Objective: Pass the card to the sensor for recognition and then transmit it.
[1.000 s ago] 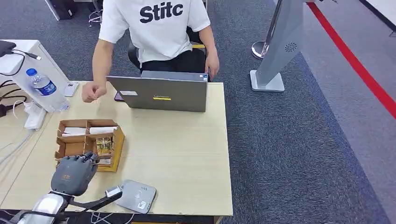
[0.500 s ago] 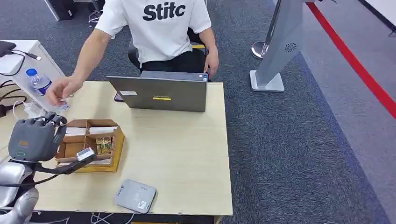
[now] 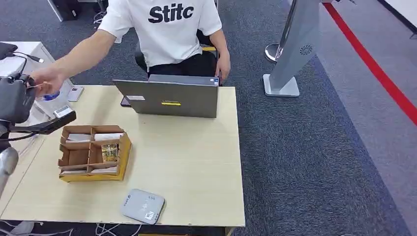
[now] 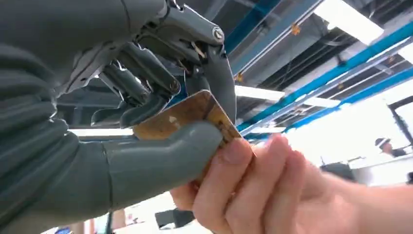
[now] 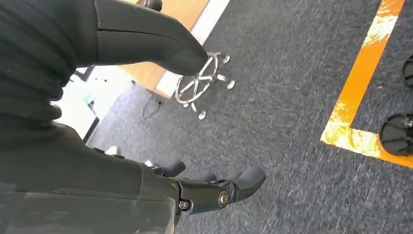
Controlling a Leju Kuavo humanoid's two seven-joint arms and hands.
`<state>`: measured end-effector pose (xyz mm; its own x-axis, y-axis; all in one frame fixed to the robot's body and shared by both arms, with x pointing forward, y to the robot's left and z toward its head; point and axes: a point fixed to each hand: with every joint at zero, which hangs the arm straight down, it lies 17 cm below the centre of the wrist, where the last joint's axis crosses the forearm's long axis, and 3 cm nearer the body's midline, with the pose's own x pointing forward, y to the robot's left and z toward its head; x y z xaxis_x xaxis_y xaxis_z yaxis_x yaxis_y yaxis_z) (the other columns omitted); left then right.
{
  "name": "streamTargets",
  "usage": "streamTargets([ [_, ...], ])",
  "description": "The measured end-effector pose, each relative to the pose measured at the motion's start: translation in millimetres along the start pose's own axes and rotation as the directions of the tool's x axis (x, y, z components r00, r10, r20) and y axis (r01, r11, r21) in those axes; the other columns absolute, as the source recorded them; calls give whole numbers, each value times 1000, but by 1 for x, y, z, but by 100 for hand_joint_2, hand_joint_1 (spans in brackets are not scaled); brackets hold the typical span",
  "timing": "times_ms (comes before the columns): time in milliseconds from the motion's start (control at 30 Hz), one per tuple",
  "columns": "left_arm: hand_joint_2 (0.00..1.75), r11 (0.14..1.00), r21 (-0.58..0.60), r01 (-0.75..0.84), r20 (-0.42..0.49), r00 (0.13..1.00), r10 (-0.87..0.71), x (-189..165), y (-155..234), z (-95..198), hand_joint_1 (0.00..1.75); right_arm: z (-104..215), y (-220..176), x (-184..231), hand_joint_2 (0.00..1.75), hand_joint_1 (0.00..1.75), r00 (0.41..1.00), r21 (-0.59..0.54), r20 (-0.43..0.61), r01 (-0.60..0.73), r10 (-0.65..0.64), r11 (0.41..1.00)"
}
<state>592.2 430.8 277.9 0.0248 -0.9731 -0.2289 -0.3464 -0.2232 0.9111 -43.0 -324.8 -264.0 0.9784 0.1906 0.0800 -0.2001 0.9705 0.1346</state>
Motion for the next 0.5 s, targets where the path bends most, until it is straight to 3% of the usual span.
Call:
streamTargets([
  [233, 175, 997, -79, 0, -83, 997, -6, -25, -28, -9, 175, -4, 0, 2, 175, 0, 1000, 25, -3, -23, 23, 999],
  [500, 175, 993, -118, -14, -104, 995, 1, -26, -44, -8, 175, -3, 9, 0, 175, 0, 1000, 64, -7, -18, 18, 998],
])
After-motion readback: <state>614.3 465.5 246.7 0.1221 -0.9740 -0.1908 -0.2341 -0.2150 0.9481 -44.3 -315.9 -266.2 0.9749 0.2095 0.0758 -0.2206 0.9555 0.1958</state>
